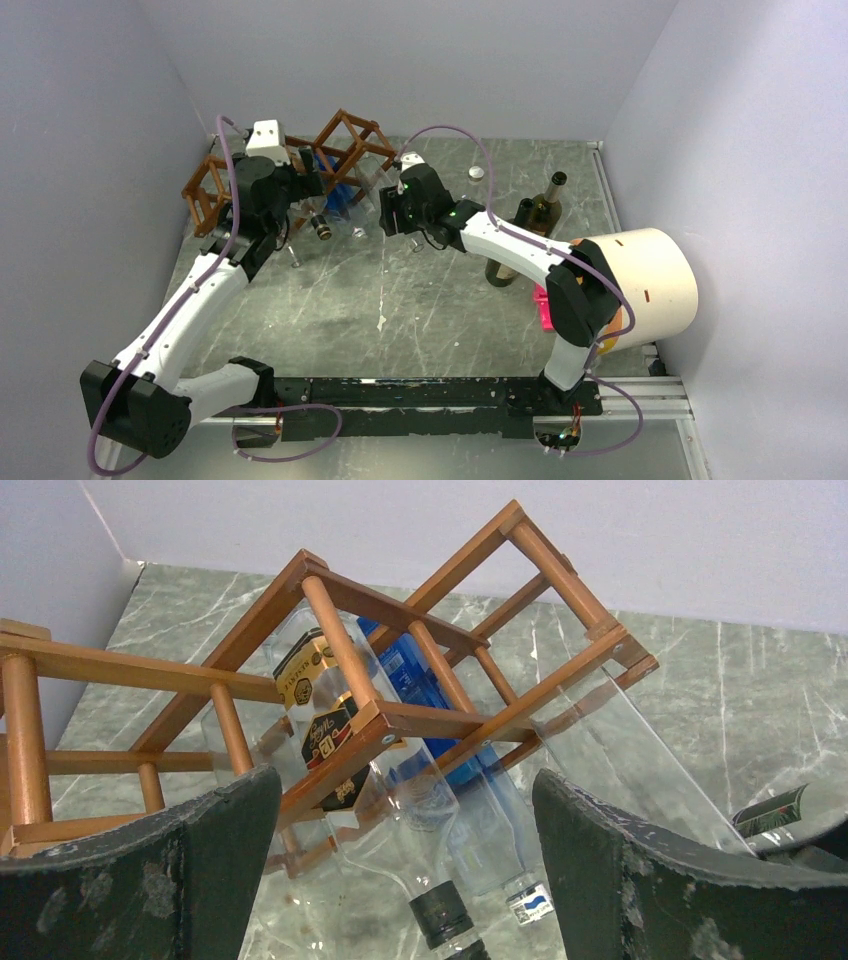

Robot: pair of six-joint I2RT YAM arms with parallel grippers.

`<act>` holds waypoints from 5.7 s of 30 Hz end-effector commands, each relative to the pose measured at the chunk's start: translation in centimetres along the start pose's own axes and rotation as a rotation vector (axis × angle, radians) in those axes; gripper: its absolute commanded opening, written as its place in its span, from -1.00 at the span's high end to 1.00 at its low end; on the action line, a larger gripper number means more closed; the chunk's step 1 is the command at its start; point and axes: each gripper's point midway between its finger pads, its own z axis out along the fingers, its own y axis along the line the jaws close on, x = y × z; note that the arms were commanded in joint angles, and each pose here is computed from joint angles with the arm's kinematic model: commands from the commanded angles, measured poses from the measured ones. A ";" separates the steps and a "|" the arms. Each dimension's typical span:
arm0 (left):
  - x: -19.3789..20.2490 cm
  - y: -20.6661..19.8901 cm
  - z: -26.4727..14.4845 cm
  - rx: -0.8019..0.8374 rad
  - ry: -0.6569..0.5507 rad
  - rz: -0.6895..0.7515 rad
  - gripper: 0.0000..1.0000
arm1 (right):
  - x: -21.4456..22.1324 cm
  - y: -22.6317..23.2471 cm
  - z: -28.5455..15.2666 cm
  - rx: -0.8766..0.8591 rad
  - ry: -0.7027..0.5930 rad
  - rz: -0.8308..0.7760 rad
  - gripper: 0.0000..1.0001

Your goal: Put the wine bottle on the wine rack

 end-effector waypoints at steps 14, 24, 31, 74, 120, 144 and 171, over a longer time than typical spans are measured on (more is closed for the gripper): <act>-1.5 -1.5 -0.9 0.118 -0.098 0.006 -0.99 | -7.6 0.9 5.1 0.005 -0.209 -0.156 1.00; -1.0 -1.9 -0.6 0.138 -0.088 0.010 -0.99 | -9.1 0.1 8.0 0.040 -0.204 -0.229 0.85; -0.8 -1.9 -0.5 0.140 -0.089 0.013 -0.99 | -9.3 -0.5 9.7 0.080 -0.185 -0.238 0.60; -0.6 -2.0 -0.6 0.151 -0.080 0.014 -0.99 | -11.2 -0.8 8.9 0.104 -0.270 -0.266 -0.73; -2.9 -8.8 -7.3 0.648 -0.207 0.060 -0.99 | -7.9 -15.7 -27.6 0.824 -0.552 0.105 -0.62; -2.2 -9.4 -7.3 0.679 -0.191 0.060 -0.98 | -1.2 -18.7 -23.3 0.821 -0.428 0.193 0.19; 3.7 -15.8 -13.1 1.219 -0.264 0.192 -0.93 | -7.1 -5.8 -21.9 0.059 -0.423 -0.031 1.00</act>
